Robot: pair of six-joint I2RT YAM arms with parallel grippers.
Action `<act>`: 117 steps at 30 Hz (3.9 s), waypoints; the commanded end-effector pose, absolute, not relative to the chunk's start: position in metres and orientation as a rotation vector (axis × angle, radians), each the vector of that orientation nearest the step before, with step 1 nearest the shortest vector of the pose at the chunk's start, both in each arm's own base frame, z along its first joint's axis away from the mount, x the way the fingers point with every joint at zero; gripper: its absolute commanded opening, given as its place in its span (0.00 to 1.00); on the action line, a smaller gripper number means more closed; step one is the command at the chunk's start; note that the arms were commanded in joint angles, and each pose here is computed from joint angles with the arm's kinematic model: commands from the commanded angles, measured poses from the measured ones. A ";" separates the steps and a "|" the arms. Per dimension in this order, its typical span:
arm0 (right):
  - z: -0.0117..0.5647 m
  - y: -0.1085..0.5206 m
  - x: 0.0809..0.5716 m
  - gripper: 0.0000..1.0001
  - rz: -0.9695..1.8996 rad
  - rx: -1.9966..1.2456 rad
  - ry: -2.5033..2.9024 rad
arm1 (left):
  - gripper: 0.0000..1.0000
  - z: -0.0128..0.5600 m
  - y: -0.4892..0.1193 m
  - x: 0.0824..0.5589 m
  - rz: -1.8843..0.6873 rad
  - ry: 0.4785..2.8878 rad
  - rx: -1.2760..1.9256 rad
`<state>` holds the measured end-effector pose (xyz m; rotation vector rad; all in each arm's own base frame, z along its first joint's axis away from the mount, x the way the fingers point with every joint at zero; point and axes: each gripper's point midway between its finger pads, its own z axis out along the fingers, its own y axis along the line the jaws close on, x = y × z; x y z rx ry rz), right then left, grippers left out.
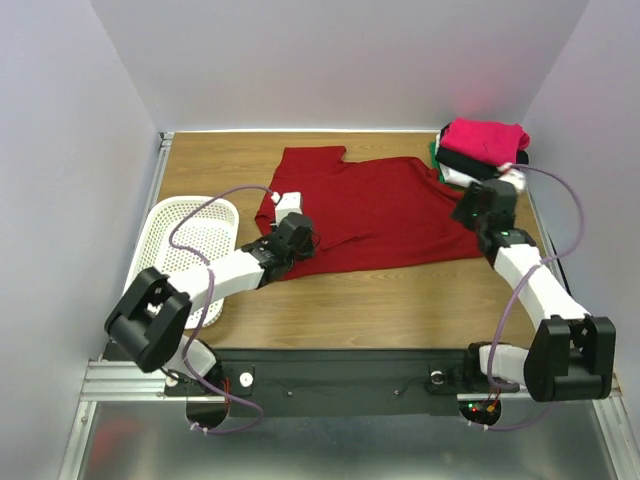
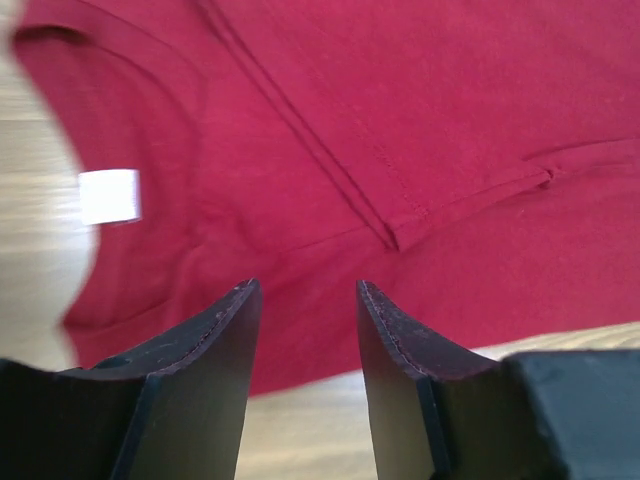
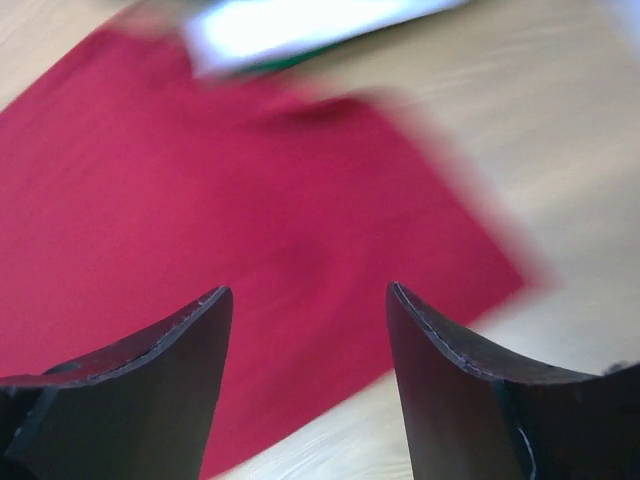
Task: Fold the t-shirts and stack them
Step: Fold the tshirt
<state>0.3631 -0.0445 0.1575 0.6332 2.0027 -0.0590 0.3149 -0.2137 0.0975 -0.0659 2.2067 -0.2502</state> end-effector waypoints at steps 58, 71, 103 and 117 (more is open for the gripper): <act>0.045 0.350 0.374 0.08 0.466 -0.630 2.217 | 0.52 0.023 -0.168 0.313 -0.308 2.180 -0.303; 0.079 0.332 0.411 0.00 0.287 -0.476 2.139 | 0.52 0.019 -0.163 0.311 -0.297 2.191 -0.295; 0.100 0.228 0.473 0.69 -0.092 -0.015 2.074 | 0.52 0.014 -0.173 0.311 -0.336 2.219 -0.259; 0.090 0.267 0.427 0.68 0.261 -0.215 2.164 | 0.51 0.080 -0.203 0.354 -0.418 2.083 -0.194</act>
